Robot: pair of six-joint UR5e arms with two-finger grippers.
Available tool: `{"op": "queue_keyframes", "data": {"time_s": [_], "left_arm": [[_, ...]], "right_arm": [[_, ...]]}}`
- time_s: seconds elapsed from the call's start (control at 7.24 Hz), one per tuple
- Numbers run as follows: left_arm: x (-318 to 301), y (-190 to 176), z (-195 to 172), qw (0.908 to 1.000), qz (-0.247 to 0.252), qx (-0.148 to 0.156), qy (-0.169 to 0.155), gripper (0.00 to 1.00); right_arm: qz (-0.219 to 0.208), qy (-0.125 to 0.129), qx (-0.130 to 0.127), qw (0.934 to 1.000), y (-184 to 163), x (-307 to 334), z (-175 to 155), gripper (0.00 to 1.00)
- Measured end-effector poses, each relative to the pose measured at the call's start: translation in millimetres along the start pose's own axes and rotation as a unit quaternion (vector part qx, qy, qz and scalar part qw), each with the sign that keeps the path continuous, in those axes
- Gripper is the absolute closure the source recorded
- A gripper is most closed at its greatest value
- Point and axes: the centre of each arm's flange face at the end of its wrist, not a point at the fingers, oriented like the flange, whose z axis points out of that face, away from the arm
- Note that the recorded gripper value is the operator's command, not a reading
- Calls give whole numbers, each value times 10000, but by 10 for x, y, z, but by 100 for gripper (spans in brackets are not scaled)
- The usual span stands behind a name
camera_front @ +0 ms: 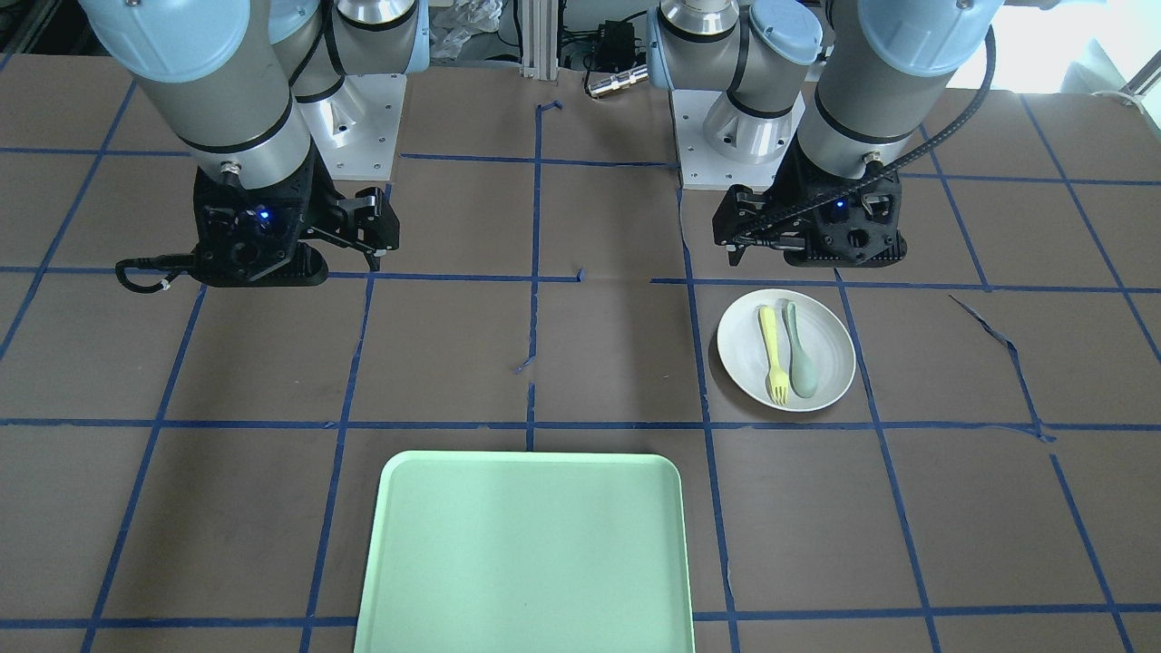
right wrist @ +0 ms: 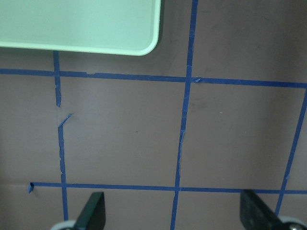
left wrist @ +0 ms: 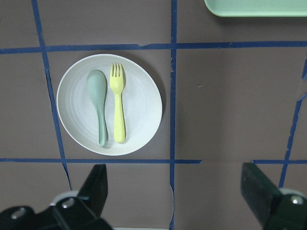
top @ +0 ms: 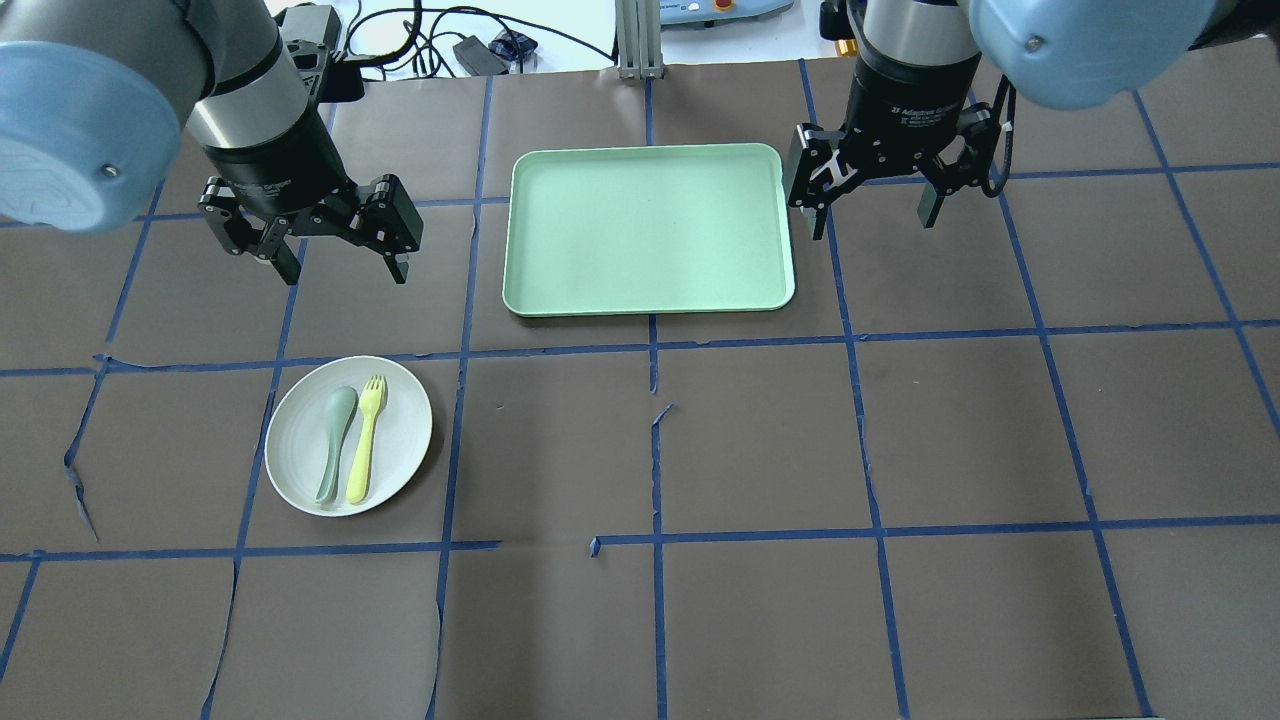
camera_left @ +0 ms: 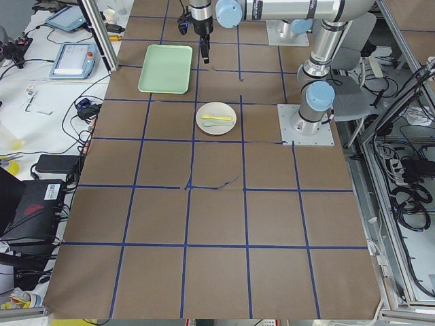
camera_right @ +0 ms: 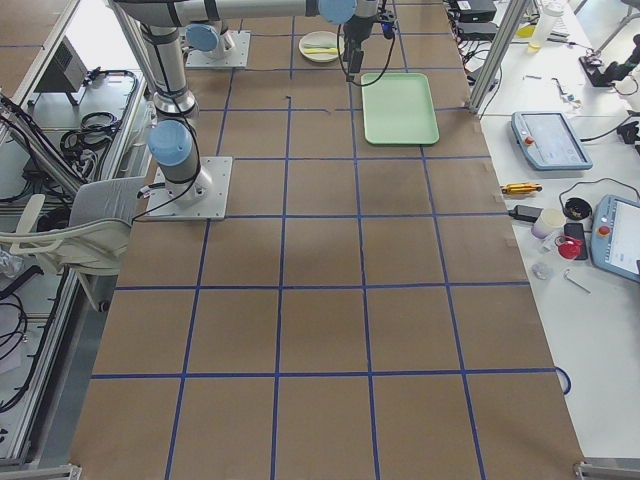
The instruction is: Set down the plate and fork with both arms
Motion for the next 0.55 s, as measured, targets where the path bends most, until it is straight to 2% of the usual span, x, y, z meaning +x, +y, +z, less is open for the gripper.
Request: {"op": "queue_keyframes", "data": {"time_s": [0.28, 0.55], "left_arm": [[-9, 5, -12, 10000, 7, 17, -79, 0], [-96, 6, -29, 9986, 41, 40, -528, 0]], "right_arm": [[62, -33, -23, 10000, 0, -8, 37, 0], [63, -59, -44, 10000, 5, -19, 49, 0]]}}
